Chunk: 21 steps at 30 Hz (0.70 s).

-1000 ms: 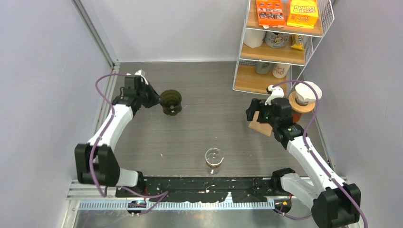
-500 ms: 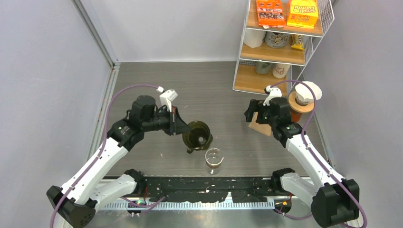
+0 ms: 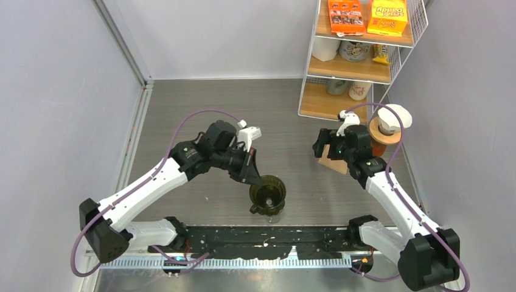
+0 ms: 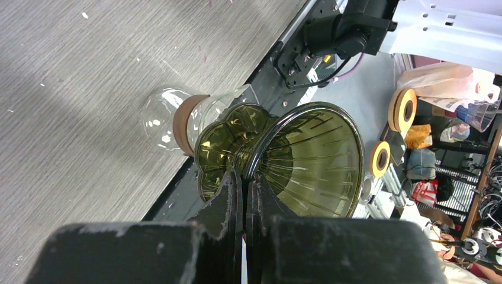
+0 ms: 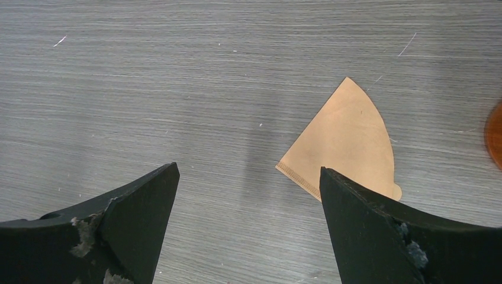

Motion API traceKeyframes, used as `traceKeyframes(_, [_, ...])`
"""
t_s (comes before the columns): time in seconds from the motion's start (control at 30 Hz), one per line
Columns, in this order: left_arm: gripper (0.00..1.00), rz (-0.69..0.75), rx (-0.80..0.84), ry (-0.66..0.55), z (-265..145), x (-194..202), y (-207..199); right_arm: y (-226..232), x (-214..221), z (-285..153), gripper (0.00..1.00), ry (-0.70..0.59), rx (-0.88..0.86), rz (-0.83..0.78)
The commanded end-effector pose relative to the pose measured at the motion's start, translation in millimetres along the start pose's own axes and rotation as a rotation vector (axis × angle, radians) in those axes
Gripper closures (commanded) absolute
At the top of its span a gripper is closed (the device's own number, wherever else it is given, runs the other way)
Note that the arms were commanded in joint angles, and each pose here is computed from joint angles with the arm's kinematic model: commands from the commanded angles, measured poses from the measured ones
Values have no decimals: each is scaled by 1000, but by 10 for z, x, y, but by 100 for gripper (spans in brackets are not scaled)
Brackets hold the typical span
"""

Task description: Place the coffee filter in the dripper

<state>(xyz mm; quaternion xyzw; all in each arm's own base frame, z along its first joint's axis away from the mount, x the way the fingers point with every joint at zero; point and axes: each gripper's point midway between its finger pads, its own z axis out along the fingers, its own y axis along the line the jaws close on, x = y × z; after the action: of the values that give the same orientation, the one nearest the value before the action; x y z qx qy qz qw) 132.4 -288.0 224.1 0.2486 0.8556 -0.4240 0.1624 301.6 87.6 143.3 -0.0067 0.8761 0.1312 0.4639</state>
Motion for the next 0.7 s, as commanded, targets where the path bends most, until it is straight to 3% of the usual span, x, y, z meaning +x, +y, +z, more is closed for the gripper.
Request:
traceKeyframes(0.0, [100,56,20,-35,-86,-185,-169,77,-207,-25,5,-47,-23,-18])
traceKeyframes(0.33, [100,81,38,-5,86,-182,-156,54,-195,-7,5,-39,-11,-17])
traceKeyframes(0.67, [100,83,-43,29,214,-210,21,48,-190,-20,4,-35,-7,-17])
